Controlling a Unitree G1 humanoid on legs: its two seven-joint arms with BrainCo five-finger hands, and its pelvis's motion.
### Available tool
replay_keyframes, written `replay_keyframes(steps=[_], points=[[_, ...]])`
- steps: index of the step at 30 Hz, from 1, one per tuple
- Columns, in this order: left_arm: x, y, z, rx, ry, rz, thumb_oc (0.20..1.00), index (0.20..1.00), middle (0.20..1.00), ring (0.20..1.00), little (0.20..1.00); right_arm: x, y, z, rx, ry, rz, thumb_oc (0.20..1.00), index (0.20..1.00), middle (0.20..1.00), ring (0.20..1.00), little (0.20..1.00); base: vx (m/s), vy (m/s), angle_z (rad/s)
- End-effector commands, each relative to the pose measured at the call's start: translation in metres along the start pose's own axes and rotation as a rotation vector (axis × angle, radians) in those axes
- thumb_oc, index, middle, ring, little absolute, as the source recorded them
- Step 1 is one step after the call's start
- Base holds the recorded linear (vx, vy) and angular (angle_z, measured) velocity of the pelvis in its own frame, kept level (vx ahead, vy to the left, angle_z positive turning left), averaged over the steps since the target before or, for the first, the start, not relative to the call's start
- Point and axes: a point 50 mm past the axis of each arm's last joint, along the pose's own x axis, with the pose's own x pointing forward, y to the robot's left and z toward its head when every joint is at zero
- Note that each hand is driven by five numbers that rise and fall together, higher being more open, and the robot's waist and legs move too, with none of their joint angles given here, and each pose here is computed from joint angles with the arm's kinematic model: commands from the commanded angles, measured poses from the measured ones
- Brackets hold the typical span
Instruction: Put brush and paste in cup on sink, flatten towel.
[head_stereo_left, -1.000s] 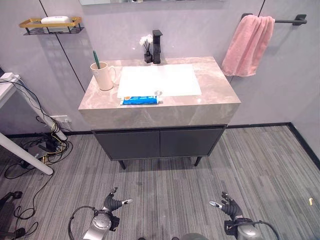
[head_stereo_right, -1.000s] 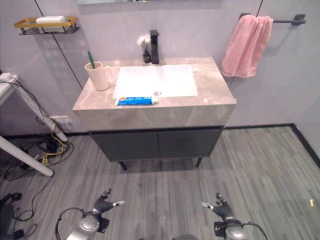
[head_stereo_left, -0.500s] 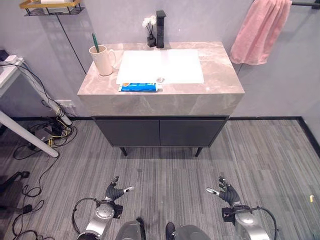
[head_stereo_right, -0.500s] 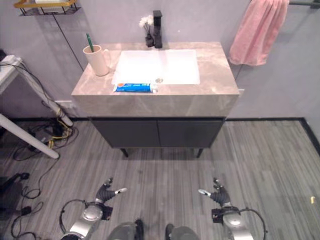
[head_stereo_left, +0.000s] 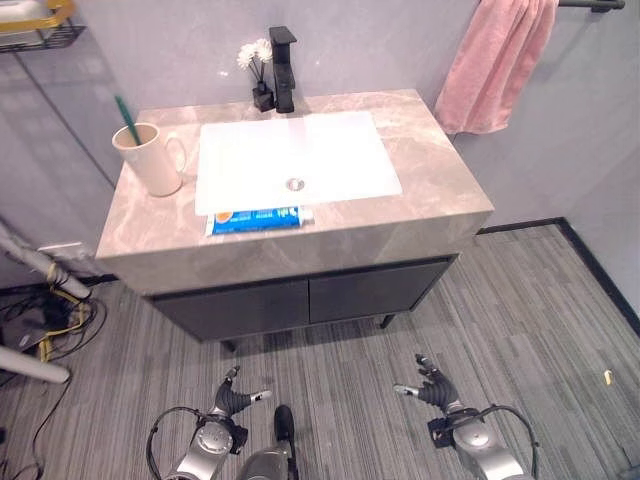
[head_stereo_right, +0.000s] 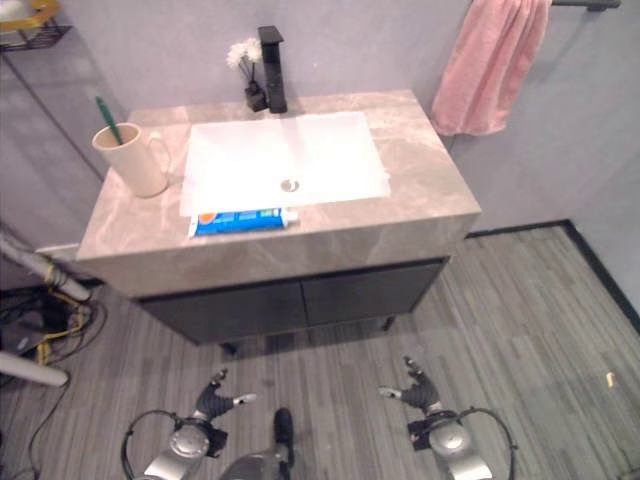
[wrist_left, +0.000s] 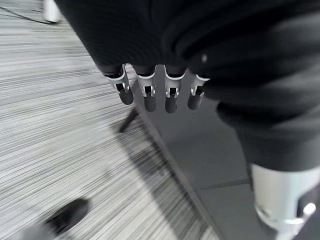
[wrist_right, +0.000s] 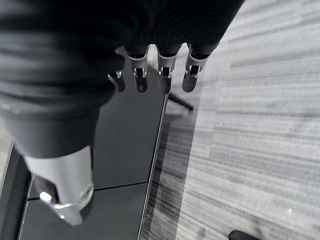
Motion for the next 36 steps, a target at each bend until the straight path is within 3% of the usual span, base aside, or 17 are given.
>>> replay_keyframes(steps=[1,16,32,34,35,36], points=[[0.002,0.006,0.016,0.017,-0.09,0.034,1.0,1.0,1.0,1.0,1.0,0.005,-0.007,0.022,-0.06,-0.098,-0.003,1.0,1.0,1.0,1.0,1.0,0.27,0.113,0.03],[0.008,0.017,0.033,0.117,-0.164,0.035,1.0,1.0,1.0,1.0,1.0,0.01,-0.006,0.058,-0.135,-0.233,0.001,1.0,1.0,1.0,1.0,1.0,0.24,0.033,0.02],[-0.007,0.021,0.007,0.158,-0.132,-0.026,1.0,1.0,1.0,1.0,1.0,0.006,-0.044,0.024,-0.094,-0.092,-0.11,1.0,1.0,1.0,1.0,1.0,0.09,-0.118,0.37],[-0.013,0.033,0.007,0.265,-0.18,-0.057,1.0,1.0,1.0,1.0,1.0,0.005,-0.052,0.02,-0.106,-0.077,-0.123,1.0,1.0,1.0,1.0,1.0,0.01,-0.021,0.19],[-0.027,0.052,0.026,0.49,-0.315,-0.161,1.0,1.0,1.0,1.0,1.0,0.003,-0.065,0.017,-0.127,-0.06,-0.14,1.0,1.0,1.0,1.0,1.0,0.04,0.02,0.28],[-0.036,0.067,0.025,0.516,-0.312,-0.182,1.0,1.0,1.0,1.0,1.0,0.003,-0.068,0.01,-0.145,-0.024,-0.135,1.0,1.0,1.0,1.0,1.0,0.03,0.022,0.31]])
